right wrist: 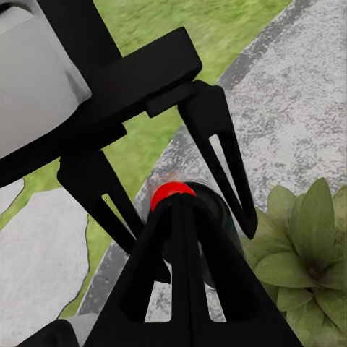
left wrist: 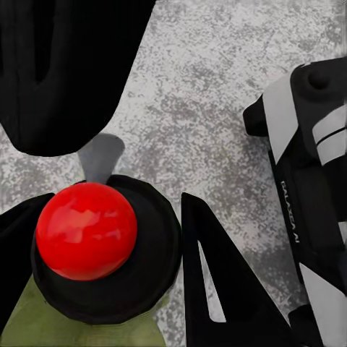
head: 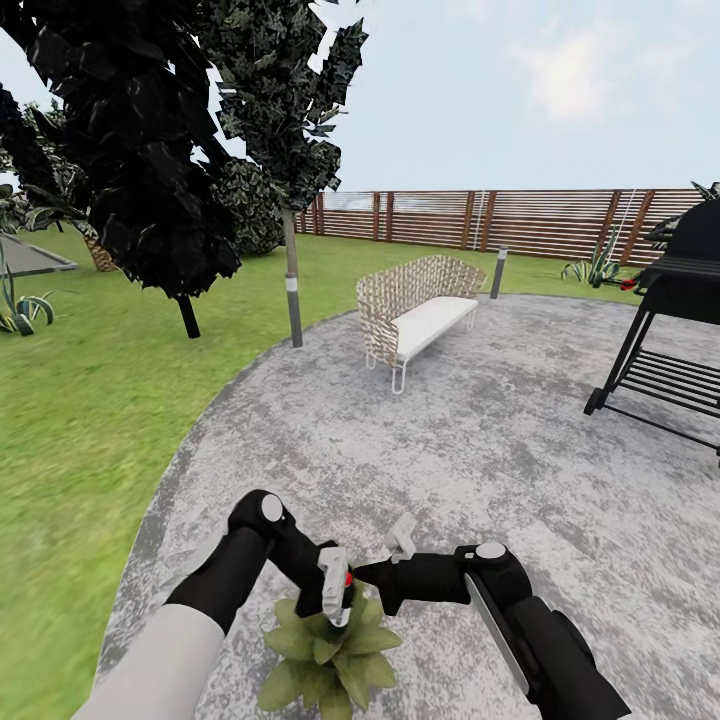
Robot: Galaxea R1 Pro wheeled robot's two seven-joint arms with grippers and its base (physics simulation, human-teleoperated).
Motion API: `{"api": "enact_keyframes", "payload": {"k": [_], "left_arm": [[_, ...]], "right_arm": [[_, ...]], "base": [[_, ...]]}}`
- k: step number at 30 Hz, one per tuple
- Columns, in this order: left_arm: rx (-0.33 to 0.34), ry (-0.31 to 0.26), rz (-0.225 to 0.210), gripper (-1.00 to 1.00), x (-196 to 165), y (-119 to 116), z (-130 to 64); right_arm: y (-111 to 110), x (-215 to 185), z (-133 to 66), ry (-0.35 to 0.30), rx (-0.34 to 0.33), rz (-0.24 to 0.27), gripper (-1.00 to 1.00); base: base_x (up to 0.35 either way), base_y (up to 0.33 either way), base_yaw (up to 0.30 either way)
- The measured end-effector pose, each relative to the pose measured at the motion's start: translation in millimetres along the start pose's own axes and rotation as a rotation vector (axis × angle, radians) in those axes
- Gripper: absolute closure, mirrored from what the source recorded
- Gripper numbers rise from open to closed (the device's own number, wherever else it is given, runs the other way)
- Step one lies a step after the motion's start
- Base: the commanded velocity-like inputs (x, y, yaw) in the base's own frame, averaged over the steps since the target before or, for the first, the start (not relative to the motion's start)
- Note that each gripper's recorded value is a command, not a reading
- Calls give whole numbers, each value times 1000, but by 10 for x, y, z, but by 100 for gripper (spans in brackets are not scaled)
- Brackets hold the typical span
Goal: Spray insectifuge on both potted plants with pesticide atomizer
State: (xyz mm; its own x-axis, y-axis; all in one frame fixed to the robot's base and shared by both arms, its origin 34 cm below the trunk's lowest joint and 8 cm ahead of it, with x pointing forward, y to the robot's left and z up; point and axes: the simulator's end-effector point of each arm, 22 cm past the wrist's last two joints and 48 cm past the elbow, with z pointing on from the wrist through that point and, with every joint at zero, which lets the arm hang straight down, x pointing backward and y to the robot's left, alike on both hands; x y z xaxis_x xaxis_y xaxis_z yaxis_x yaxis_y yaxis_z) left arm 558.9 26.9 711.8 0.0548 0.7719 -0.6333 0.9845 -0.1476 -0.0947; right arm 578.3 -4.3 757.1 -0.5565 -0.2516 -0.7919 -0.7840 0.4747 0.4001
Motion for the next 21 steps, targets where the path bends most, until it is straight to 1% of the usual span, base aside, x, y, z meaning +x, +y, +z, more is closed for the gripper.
{"api": "enact_keyframes", "payload": {"k": [5,8,11,12,13,14,15,16,17,18,19,21], "left_arm": [[0,-6,5,100,-47,3,10],[-8,-4,12,100,-68,50,-31],[-22,60,-11,100,232,92,-147],[-26,93,-18,100,354,97,-181],[-31,136,-26,100,503,103,-228],[-39,207,-38,100,738,109,-309],[-41,232,-42,100,817,110,-339],[-47,290,-53,100,1004,110,-416],[-51,320,-60,100,1115,108,-470],[-58,362,-79,100,1305,99,-576],[-64,382,-93,100,1426,92,-655],[-77,378,-115,100,1500,98,-723]], "right_arm": [[-1,2,-1,1,0,0,100],[-4,3,-3,1,1,0,100],[-10,8,-8,2,2,0,100],[-10,8,-8,2,2,0,100],[-10,9,-8,2,2,-1,100],[-10,9,-7,2,2,-1,100],[-11,9,-8,2,2,-1,100],[-11,9,-8,2,2,-1,100],[-11,9,-8,2,2,-1,100],[-13,12,-10,3,2,0,100],[-13,10,-11,2,2,0,100],[-21,10,-16,1,4,1,100]], "base": [[0,0,0],[0,0,0],[0,0,0],[0,0,0],[0,0,0],[0,0,0],[0,0,0],[0,0,0],[0,0,0],[0,0,0],[0,0,0],[0,0,0]]}}
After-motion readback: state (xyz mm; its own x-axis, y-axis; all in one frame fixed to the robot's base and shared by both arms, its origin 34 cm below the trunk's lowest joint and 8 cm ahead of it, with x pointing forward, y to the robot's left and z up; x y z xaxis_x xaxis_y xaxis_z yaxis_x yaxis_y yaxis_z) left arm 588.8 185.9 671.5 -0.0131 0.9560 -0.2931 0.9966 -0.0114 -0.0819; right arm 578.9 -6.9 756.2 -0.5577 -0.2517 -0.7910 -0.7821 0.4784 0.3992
